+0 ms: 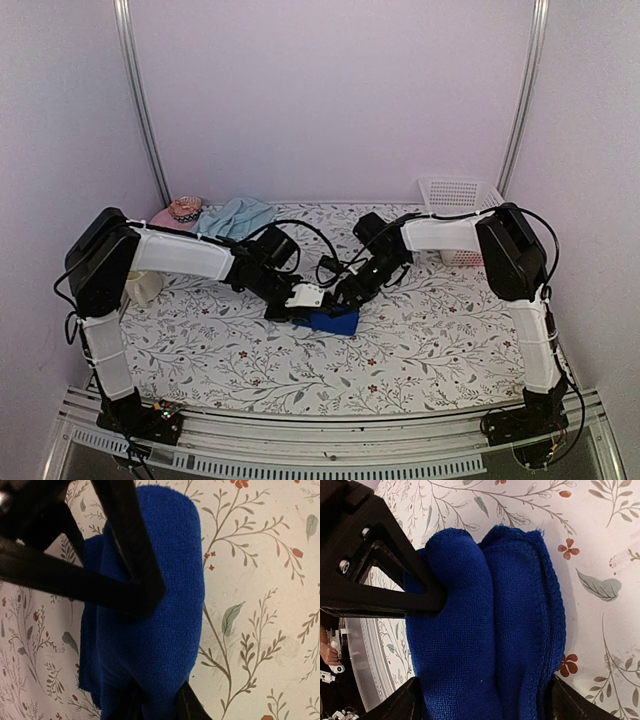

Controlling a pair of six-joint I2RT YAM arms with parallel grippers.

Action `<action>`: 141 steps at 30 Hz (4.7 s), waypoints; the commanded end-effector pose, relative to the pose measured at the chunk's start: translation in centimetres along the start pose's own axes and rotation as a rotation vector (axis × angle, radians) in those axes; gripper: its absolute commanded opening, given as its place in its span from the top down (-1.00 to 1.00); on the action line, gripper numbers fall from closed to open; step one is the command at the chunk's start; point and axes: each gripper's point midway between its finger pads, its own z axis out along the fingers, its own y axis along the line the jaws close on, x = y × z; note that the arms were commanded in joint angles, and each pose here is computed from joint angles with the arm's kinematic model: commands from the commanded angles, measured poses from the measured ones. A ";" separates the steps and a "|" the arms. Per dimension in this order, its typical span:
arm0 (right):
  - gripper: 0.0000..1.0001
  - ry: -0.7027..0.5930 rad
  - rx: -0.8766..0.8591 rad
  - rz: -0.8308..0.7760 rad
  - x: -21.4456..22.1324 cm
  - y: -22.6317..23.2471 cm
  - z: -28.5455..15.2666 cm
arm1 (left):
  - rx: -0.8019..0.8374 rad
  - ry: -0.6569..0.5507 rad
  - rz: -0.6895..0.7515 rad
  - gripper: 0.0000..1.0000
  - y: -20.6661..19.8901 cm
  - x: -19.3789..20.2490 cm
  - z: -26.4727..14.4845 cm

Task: Roll the towels
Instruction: Pick up the towel from the center of the board, then place the towel in the bin.

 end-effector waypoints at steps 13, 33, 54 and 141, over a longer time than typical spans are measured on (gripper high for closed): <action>0.37 0.077 -0.068 0.053 1.3 0.6 1.3 | 0.023 0.109 -0.070 0.55 -0.3 3.5 1.9; 0.95 -0.197 0.090 0.033 -3.1 -0.2 -7.7 | -0.313 -0.181 -0.166 -0.95 4.9 -0.9 -11.4; 0.95 -0.730 0.693 0.376 4.6 -9.6 -36.3 | -0.357 -0.080 -0.447 -0.95 -1.8 7.7 -15.2; -0.27 -0.521 0.948 0.883 16.4 -26.3 -42.5 | -0.336 -0.072 -0.479 -0.94 -3.1 8.8 -13.5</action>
